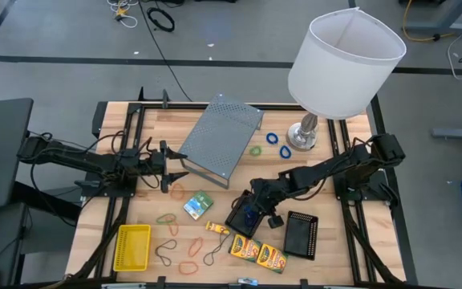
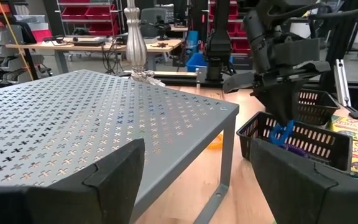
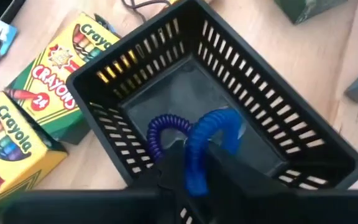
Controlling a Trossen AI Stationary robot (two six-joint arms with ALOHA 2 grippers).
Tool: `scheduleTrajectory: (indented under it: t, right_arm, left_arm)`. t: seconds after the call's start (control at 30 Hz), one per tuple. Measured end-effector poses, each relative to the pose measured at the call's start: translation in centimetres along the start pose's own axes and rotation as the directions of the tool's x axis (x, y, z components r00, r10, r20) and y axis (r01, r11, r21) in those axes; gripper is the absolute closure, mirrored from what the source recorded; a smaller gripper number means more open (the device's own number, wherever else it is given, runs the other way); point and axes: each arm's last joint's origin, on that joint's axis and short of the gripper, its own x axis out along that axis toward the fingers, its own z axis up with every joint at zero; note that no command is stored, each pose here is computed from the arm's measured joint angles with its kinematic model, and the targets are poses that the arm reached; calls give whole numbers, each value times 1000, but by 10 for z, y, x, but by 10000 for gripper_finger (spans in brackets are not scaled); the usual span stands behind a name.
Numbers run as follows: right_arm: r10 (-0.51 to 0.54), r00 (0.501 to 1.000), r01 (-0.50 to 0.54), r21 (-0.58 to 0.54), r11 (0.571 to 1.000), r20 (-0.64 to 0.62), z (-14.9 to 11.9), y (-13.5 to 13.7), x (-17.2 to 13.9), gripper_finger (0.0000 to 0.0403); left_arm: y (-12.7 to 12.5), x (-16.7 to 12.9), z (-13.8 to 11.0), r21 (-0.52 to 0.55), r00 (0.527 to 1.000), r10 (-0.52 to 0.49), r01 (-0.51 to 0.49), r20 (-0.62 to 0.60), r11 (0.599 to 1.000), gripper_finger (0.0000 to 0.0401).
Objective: Pick & Place Office Desk Supplies
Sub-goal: Put the bottom blue spring keychain into the left black bin
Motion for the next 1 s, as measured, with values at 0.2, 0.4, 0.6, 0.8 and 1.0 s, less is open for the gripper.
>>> scheduleTrajectory:
  t: [0.2, 0.4, 0.6, 0.8, 1.0]
  right_arm:
    - [-30, 1000, 30, 13, 999, -4, 0, -1, 0, 261]
    - [-105, 994, 105, 21, 994, -21, -1, -2, -2, 217]
    - [-225, 968, 227, 3, 974, -108, 8, -5, -15, 207]
    - [-363, 900, 359, -61, 931, -240, 20, -10, -36, 206]
    - [-422, 820, 436, -55, 898, -386, 8, -30, -48, 206]
  left_arm:
    - [0, 0, 0, 0, 1000, 0, 0, 0, 1000, 108]
    - [0, 0, 0, 0, 1000, 0, 0, 0, 1000, 108]
    - [0, 0, 0, 1, 1000, 0, 0, -2, 1000, 108]
    - [0, 0, 0, 1, 1000, 0, 0, -1, 1000, 108]
    - [0, 0, 0, 1, 1000, 0, 0, -1, 1000, 108]
